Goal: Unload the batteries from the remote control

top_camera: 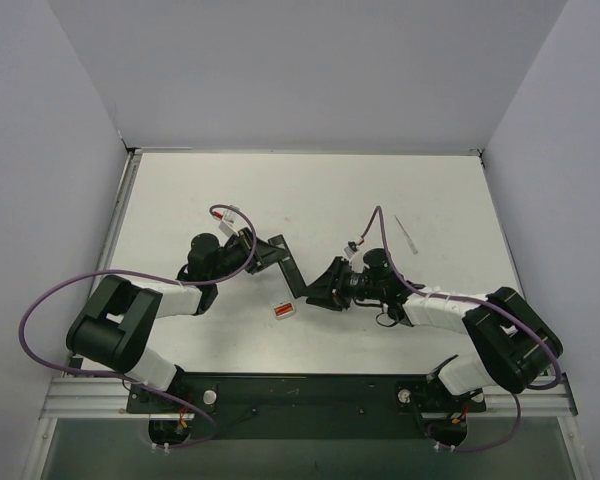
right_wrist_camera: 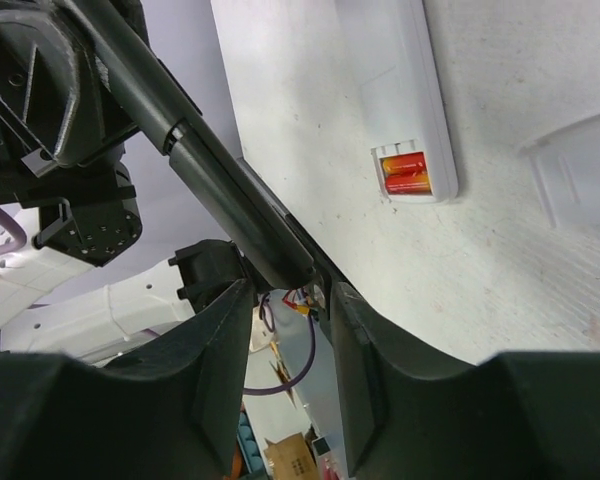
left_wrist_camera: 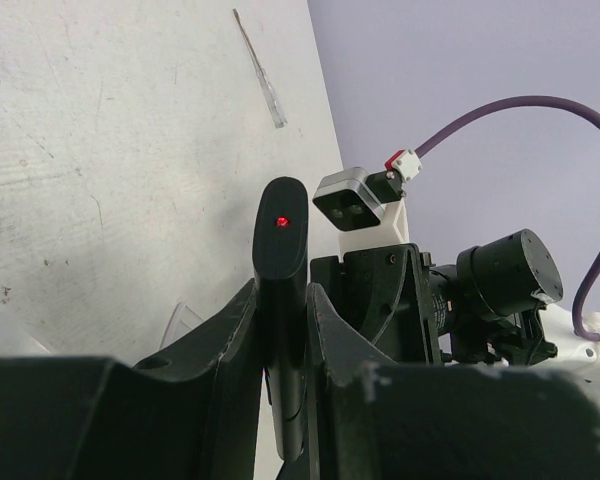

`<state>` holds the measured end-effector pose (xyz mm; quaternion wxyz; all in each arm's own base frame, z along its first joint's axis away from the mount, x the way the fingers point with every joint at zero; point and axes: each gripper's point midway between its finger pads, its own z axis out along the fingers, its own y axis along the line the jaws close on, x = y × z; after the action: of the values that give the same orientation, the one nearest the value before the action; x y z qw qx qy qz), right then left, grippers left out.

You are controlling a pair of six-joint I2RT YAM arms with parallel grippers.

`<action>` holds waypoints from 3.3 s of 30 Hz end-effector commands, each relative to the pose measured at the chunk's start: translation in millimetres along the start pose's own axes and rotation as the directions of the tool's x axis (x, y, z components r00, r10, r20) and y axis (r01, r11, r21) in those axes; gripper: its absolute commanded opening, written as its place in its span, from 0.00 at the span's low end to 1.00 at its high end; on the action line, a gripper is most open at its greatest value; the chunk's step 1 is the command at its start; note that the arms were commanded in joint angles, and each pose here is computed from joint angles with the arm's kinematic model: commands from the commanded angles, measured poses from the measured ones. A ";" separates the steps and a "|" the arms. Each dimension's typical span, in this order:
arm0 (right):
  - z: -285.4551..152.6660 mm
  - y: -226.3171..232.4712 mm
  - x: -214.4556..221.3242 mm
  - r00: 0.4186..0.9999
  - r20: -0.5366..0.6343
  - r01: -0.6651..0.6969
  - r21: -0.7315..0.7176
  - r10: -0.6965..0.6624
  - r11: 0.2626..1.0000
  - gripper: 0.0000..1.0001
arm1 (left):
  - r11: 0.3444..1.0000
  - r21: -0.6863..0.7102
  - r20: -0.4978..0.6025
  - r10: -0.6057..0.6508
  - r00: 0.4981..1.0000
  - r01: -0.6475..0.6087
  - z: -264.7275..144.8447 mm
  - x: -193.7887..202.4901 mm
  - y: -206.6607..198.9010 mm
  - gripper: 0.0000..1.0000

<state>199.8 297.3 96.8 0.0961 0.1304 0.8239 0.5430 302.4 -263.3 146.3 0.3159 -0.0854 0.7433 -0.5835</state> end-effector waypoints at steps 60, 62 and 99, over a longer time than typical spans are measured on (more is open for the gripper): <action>-144.4 -63.2 -52.6 0.830 0.430 0.078 0.541 -0.355 0.838 0.86 | 0.987 0.005 -0.331 0.152 0.931 -0.160 90.4 88.0 -14.3 0.00; -147.0 -58.9 -52.1 0.825 0.424 0.102 0.540 -0.375 0.835 0.86 | 0.986 0.031 -0.348 0.163 0.923 -0.162 97.7 96.8 -22.3 0.06; -204.3 -25.8 -145.8 0.693 0.337 0.111 0.824 -0.637 0.556 0.84 | 0.936 -0.195 -0.372 0.207 0.905 -0.294 96.7 67.7 -12.3 0.84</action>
<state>250.7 91.7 146.5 0.4000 0.1455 0.8985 0.1074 276.9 -404.3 69.5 0.1746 0.1033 0.8728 -0.4440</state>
